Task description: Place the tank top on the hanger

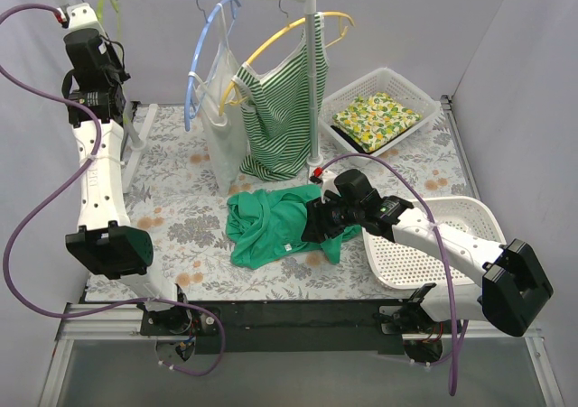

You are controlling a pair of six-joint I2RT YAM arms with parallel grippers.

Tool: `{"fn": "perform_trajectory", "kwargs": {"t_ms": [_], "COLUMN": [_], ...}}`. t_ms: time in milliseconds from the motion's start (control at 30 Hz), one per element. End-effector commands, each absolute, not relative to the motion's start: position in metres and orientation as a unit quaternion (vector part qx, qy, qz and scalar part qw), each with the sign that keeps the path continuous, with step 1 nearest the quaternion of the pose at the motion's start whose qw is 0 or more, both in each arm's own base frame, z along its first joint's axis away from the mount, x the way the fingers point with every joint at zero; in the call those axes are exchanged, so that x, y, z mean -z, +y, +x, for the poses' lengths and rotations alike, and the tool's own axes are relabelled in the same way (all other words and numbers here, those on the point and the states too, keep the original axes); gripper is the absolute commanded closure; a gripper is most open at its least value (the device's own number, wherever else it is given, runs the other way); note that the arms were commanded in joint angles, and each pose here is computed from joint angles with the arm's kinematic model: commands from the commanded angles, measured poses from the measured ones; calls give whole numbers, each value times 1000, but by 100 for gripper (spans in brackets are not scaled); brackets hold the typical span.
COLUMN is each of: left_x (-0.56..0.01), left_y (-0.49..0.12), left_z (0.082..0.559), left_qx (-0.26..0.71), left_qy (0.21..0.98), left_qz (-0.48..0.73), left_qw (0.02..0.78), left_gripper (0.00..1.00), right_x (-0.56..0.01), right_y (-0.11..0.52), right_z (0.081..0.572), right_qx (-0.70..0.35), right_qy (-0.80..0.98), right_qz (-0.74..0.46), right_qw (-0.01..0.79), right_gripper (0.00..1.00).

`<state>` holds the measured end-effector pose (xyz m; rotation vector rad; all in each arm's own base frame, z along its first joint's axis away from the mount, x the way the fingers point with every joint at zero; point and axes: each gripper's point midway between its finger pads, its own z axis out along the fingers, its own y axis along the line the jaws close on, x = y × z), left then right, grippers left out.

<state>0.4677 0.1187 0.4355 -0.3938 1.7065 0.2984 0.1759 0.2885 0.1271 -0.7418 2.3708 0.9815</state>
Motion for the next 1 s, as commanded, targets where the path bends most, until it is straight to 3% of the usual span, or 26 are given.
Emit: {"fn": "perform_trajectory", "kwargs": {"t_ms": [0, 200, 967], "left_x": [-448, -459, -509], "left_y": [123, 126, 87], "left_z": [455, 451, 442], "left_qx": [-150, -162, -92], "left_qy": [735, 724, 690], "left_qz": [-180, -183, -100], "left_qw": [636, 645, 710], "left_gripper": [77, 100, 100], "right_x": [-135, -135, -139], "right_y": [294, 294, 295], "right_z": [177, 177, 180], "right_qx": [-371, -373, -370], "right_qy": [850, 849, 847], "right_qz": [-281, -284, -284], "right_qw": [247, 245, 254], "right_gripper": [41, 41, 41]}}
